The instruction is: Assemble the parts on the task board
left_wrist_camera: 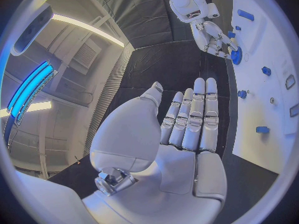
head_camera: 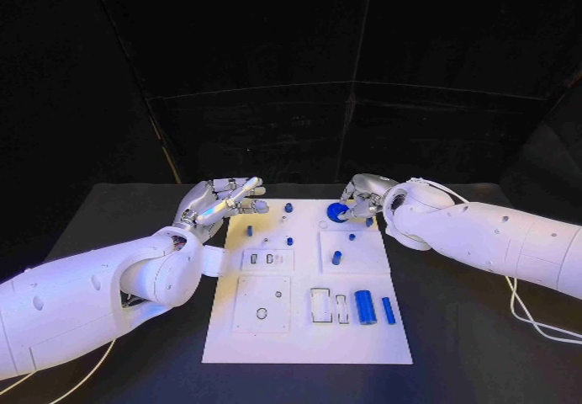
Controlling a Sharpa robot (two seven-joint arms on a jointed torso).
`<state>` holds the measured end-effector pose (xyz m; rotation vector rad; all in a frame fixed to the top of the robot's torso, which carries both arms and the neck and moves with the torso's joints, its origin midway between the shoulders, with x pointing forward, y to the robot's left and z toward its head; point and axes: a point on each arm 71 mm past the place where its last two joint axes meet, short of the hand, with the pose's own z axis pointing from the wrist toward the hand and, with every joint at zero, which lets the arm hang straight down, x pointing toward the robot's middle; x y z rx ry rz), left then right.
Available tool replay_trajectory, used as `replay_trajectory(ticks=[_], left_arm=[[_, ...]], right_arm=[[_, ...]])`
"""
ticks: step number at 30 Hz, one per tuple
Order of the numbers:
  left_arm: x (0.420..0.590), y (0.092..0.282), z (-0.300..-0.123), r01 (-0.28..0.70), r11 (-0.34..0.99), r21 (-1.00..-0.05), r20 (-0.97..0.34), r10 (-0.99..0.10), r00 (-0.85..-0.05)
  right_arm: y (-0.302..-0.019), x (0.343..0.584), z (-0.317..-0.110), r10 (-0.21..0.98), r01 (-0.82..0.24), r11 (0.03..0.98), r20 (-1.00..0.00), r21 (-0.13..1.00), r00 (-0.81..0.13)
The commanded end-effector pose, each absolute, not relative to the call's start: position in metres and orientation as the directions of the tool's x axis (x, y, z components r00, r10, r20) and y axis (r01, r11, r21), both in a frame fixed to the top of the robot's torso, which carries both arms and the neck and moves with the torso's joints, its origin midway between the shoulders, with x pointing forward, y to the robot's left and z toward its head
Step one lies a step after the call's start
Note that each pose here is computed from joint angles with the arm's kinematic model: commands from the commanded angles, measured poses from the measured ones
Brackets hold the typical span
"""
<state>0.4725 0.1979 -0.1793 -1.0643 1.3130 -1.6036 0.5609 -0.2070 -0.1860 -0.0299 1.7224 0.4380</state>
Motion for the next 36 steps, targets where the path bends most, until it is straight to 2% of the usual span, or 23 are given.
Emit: replay_trajectory(ticks=[1, 9, 17, 28, 36], left_arm=[[0.472, 0.196, -0.178, 0.07, -0.155, -0.985, 0.121, -0.929, -0.351], [0.472, 0.197, -0.178, 0.069, -0.154, -0.986, 0.121, -0.929, -0.349], [0.473, 0.198, -0.178, 0.069, -0.154, -0.986, 0.12, -0.93, -0.348], [0.473, 0.197, -0.178, 0.069, -0.154, -0.986, 0.121, -0.929, -0.349], [0.473, 0.196, -0.178, 0.069, -0.155, -0.985, 0.121, -0.928, -0.351]], right_arm=[[-0.204, 0.56, -0.183, 0.215, -0.268, 0.931, -0.966, 0.247, -0.143], [-0.193, 0.551, -0.175, 0.261, -0.319, 0.908, -0.962, 0.272, -0.078], [-0.163, 0.535, -0.167, 0.29, -0.409, 0.868, -0.956, 0.282, -0.043], [-0.116, 0.533, -0.167, 0.252, -0.486, 0.84, -0.967, 0.243, -0.047], [-0.098, 0.535, -0.172, 0.234, -0.501, 0.833, -0.97, 0.235, -0.065]])
